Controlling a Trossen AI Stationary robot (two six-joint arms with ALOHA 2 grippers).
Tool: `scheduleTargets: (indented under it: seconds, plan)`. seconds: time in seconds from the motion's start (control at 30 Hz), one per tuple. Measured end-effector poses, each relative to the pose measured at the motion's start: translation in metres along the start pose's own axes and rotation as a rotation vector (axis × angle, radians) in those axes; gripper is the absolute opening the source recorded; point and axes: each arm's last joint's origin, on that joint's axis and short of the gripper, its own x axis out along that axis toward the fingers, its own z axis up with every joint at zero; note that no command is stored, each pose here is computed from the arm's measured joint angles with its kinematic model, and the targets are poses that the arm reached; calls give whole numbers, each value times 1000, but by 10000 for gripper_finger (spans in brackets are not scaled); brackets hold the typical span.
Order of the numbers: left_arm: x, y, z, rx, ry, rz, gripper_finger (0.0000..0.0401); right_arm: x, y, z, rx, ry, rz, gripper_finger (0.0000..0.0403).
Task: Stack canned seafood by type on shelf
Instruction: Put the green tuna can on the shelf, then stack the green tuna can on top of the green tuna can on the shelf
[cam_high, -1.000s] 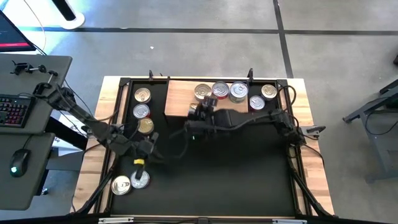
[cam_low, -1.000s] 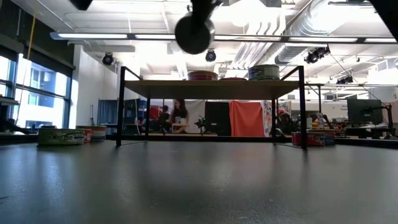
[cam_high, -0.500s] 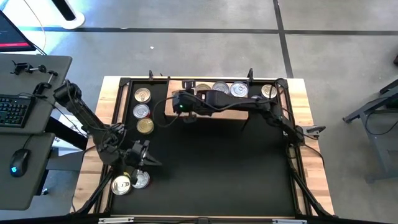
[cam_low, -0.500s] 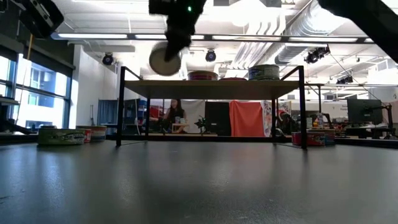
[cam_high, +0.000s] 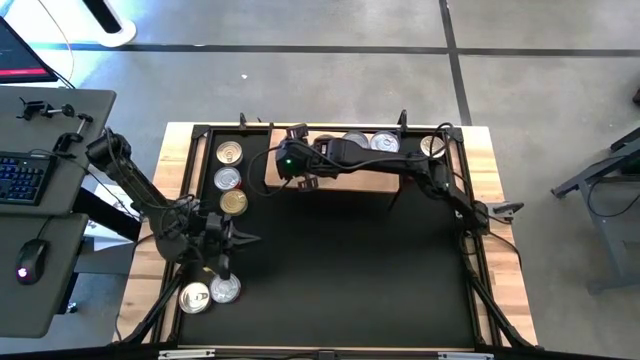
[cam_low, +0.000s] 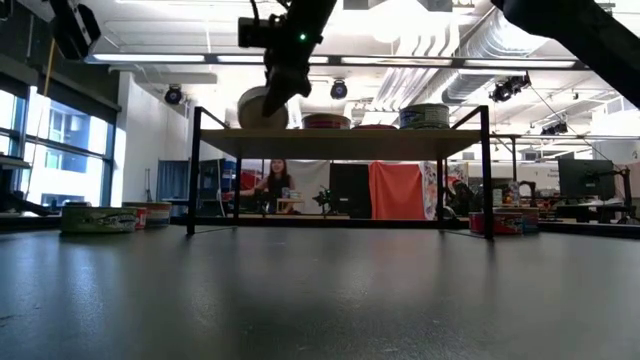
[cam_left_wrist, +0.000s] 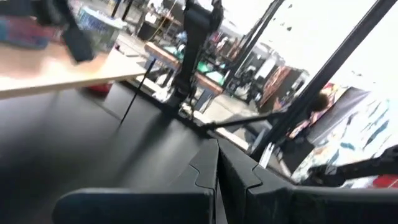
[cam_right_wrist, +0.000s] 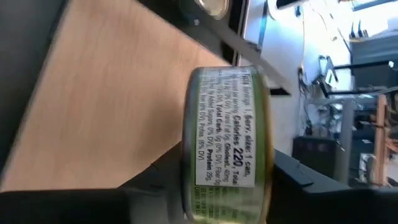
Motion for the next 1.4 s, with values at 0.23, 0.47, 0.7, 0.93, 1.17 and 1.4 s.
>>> scheduleTargets:
  seconds: [0.23, 0.47, 0.7, 0.93, 1.17, 1.4]
  plan:
    - [0, -6, 11, 37, -68, -34, 0, -1, 2, -2, -7, 12, 36, 188]
    - [-1, -6, 11, 65, -71, -35, 0, -8, 15, 3, 3, 20, 66, 191]
    - [-7, -5, 28, 111, -111, -48, 0, -18, 26, 12, -22, 14, 49, 192]
    - [-16, -27, 56, 394, -21, 45, 0, -55, 33, 22, 136, -64, 97, 182]
    - [-23, -7, 62, 425, 507, 207, 0, -66, 62, 20, 352, -32, 425, 71]
    - [-25, 35, 67, 306, 868, 510, 0, -39, 132, -3, 304, 167, 711, 10]
